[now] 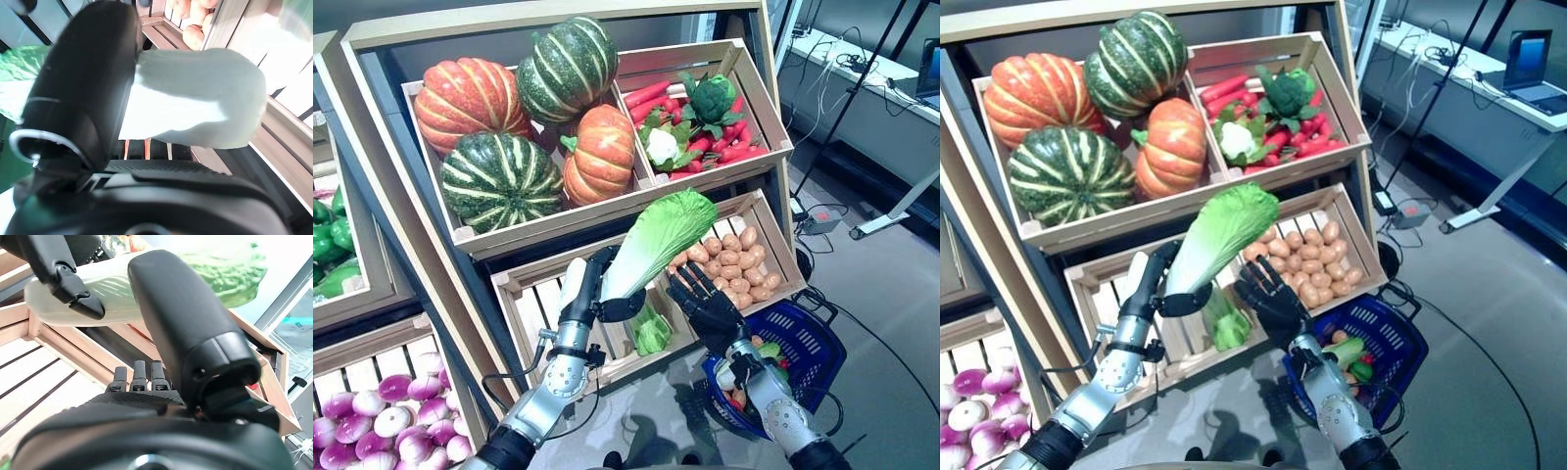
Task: Put vegetables into the basket
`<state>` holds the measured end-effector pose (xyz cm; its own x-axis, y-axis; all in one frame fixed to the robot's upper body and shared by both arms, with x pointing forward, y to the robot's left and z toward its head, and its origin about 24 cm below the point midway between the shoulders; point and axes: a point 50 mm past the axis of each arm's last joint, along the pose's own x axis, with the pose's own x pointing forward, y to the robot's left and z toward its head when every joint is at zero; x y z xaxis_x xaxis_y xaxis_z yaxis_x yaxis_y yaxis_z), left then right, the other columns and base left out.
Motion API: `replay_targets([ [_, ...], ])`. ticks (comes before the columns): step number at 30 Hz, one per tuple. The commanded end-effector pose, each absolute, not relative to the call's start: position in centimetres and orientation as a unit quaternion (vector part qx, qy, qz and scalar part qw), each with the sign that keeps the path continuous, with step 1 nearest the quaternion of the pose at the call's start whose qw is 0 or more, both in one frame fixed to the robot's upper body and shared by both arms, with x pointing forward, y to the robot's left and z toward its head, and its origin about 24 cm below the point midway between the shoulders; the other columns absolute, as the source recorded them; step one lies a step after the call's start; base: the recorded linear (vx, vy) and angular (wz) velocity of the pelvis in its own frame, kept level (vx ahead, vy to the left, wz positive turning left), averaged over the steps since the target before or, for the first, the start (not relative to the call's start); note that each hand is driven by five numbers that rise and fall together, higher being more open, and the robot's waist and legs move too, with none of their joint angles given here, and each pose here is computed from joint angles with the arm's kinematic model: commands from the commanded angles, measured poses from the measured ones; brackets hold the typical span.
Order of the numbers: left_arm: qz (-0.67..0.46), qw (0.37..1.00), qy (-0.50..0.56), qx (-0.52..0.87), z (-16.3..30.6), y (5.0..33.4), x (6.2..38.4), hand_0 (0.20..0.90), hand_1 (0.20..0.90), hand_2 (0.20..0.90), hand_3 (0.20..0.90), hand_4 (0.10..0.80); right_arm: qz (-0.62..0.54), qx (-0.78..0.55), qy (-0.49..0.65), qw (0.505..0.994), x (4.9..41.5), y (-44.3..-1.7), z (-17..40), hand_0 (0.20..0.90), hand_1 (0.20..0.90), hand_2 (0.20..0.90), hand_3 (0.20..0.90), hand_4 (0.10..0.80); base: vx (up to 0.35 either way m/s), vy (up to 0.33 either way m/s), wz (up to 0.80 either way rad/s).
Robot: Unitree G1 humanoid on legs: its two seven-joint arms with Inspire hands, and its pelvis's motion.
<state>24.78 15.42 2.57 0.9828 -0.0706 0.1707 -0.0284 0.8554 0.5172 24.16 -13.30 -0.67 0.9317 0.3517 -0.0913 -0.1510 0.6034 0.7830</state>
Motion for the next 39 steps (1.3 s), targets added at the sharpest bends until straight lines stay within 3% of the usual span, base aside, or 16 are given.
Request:
replay_targets([
  [1,-0.045,0.93,-0.278,0.238,9.0,12.8,26.9,0.3,0.3,0.3,0.3,0.4,0.23,0.478,-0.03,0.847,26.8,-11.8,5.5,0.9,0.9,0.9,0.9,0.8,0.0,0.0,0.0],
  [21,-0.093,0.911,-0.308,0.258,9.1,11.9,26.0,0.3,0.3,0.3,0.3,0.4,0.231,0.499,-0.07,0.833,28.3,-12.5,7.6,0.9,0.9,0.9,0.9,0.8,0.003,0.0,0.0],
  [39,-0.219,0.869,-0.374,0.238,10.0,7.5,24.3,0.3,0.3,0.3,0.3,0.4,0.194,0.5,-0.134,0.833,30.8,-13.5,11.0,0.9,0.9,0.9,0.9,0.8,-0.009,0.001,-0.01],
])
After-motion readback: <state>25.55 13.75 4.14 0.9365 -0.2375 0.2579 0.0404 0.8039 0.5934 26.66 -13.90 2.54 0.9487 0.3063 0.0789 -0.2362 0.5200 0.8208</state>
